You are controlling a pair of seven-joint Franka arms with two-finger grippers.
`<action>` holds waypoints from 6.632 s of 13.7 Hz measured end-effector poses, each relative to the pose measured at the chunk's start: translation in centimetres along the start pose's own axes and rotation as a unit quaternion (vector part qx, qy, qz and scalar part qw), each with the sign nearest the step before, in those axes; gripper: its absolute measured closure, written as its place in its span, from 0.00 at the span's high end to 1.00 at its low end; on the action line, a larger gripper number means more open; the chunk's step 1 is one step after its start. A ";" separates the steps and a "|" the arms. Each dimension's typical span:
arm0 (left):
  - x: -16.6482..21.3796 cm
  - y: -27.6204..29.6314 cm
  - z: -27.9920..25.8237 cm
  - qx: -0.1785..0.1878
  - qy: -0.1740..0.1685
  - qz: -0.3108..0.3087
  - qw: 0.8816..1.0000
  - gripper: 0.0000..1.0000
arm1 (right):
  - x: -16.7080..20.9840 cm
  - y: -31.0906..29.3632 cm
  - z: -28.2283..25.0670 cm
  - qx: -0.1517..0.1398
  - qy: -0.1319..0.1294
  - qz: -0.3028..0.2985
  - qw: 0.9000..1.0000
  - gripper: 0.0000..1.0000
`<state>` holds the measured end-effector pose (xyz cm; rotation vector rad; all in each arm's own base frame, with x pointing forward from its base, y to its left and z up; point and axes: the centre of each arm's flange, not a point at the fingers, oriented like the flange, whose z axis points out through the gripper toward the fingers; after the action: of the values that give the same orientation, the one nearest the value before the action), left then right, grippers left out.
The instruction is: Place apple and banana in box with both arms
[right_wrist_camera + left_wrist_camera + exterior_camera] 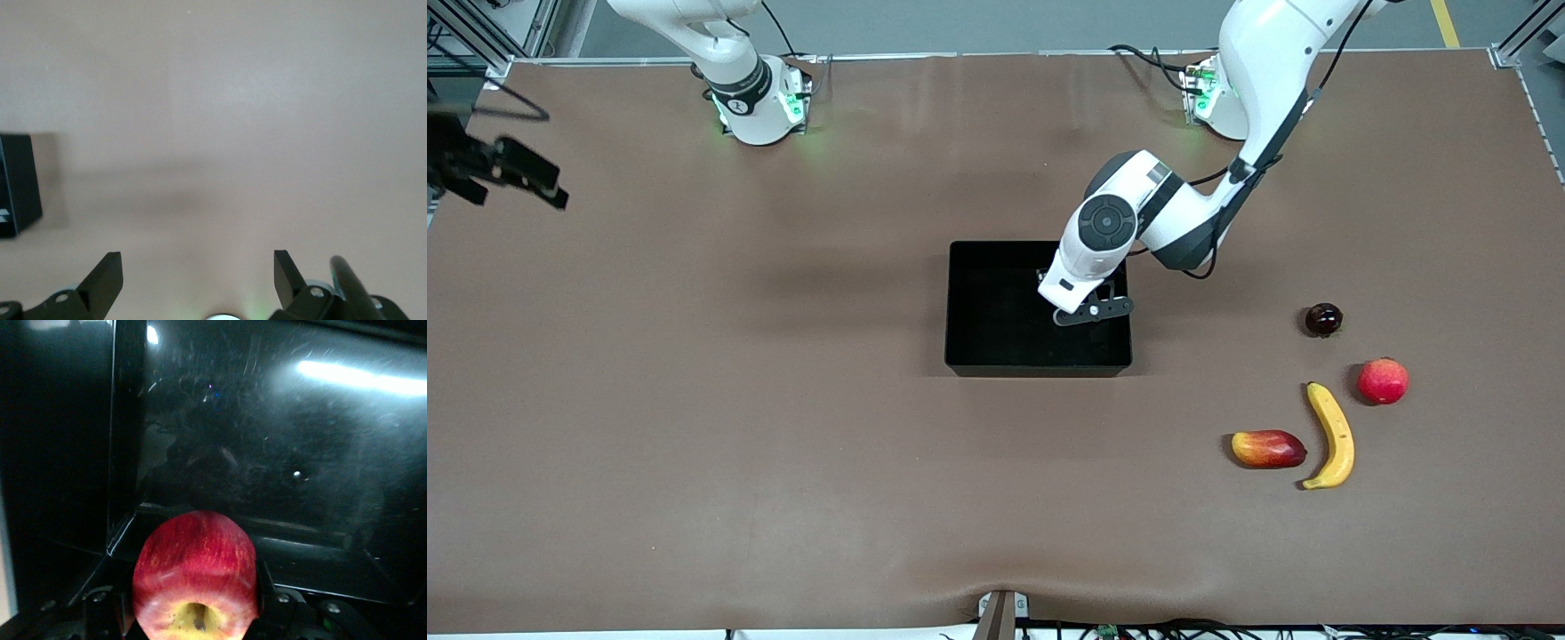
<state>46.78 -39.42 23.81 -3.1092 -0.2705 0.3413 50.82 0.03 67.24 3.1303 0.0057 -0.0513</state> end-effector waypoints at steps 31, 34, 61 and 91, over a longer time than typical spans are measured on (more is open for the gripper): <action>33.8 -40.2 -6.0 0.007 0.121 0.090 0.988 1.00 | -0.2 2.8 0.8 0.019 -0.007 -0.023 1.000 1.00; 34.7 -40.3 -3.9 0.006 0.134 0.096 0.986 1.00 | -0.2 2.8 0.8 0.019 -0.008 -0.023 1.000 1.00; 17.3 -14.4 -17.1 -0.006 0.018 0.072 0.997 0.37 | -0.2 3.0 0.9 0.019 -0.009 -0.021 1.000 1.00; 2.7 9.7 0.1 -0.014 0.050 -0.026 0.998 0.37 | -0.2 3.0 1.0 0.019 -0.010 -0.021 1.000 1.00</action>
<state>50.98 -48.48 22.96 -3.1270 -0.3558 0.1833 50.64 -2.98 66.31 3.1678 0.0711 -0.0833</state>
